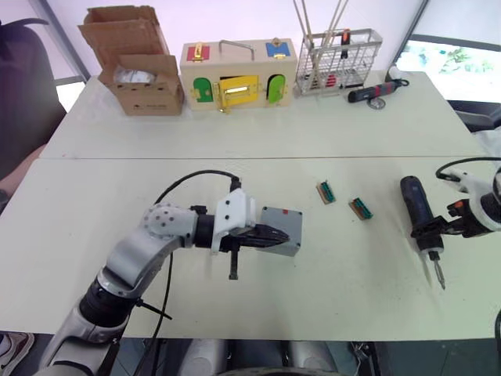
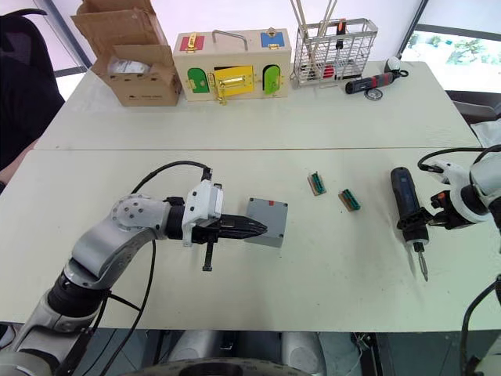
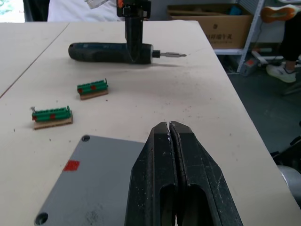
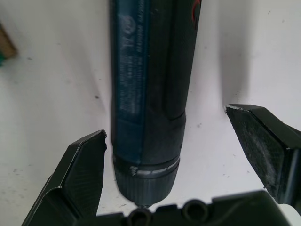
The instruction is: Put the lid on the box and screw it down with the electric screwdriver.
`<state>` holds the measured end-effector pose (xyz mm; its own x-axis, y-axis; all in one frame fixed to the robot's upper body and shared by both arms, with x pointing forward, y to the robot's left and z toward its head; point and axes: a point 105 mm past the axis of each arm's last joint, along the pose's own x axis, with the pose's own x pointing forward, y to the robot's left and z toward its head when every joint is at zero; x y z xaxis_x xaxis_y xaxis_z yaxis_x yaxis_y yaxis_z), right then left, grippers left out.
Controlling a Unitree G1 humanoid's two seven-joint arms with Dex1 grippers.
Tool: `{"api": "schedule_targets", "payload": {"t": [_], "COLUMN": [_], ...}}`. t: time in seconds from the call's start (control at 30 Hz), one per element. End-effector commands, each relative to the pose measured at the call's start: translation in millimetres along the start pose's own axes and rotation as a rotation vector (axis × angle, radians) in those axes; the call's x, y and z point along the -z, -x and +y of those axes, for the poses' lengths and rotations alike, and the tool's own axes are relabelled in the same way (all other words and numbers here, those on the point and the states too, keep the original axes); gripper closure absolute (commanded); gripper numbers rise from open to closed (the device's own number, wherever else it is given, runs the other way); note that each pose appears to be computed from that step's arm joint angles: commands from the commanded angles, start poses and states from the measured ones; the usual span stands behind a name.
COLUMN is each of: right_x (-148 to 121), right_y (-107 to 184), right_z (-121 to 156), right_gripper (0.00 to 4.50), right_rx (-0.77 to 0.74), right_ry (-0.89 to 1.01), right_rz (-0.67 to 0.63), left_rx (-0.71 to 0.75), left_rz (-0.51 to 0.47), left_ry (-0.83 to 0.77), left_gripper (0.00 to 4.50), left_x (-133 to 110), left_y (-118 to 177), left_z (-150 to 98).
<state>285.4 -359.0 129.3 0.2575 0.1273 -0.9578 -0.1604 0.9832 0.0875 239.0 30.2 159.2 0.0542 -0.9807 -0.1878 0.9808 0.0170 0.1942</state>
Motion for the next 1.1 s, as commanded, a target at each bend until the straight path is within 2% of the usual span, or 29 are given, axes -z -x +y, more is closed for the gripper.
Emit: {"api": "schedule_targets", "payload": {"t": [0.03,0.13,0.4,0.47,0.57,0.7,0.97,1.1], "right_x": [2,3,17,23,37,38,34,24], "right_y": [-8,-14,-24,-24,-23,-26,-37,-36], "right_z": [-9,-13,-14,-16,-21,-20,-16,-20], "right_gripper": [0.01,0.01,2.18,2.54,2.56,2.57,2.61,2.61], "right_rx": [0.042,0.056,0.033,0.028,0.018,0.020,0.021,0.052], "right_ry": [0.012,0.027,0.098,0.111,0.158,0.169,0.149,0.128], "right_rz": [0.031,0.053,0.139,0.153,0.191,0.186,0.119,0.022], "left_rx": [-0.011,-0.015,-0.041,-0.046,-0.047,-0.050,-0.029,-0.027], "left_rz": [-0.015,-0.008,-0.003,-0.008,-0.010,-0.001,-0.024,-0.017], "left_ry": [-0.034,-0.032,-0.024,-0.019,-0.014,-0.031,-0.031,-0.041], "left_gripper": [4.50,4.50,4.50,4.50,4.50,4.50,4.50,4.50], "left_x": [-9,-8,-5,-6,-6,-6,-9,-8], "left_y": [2,3,1,0,1,2,1,3], "left_z": [-2,-3,-5,-7,-9,-2,8,17]}}
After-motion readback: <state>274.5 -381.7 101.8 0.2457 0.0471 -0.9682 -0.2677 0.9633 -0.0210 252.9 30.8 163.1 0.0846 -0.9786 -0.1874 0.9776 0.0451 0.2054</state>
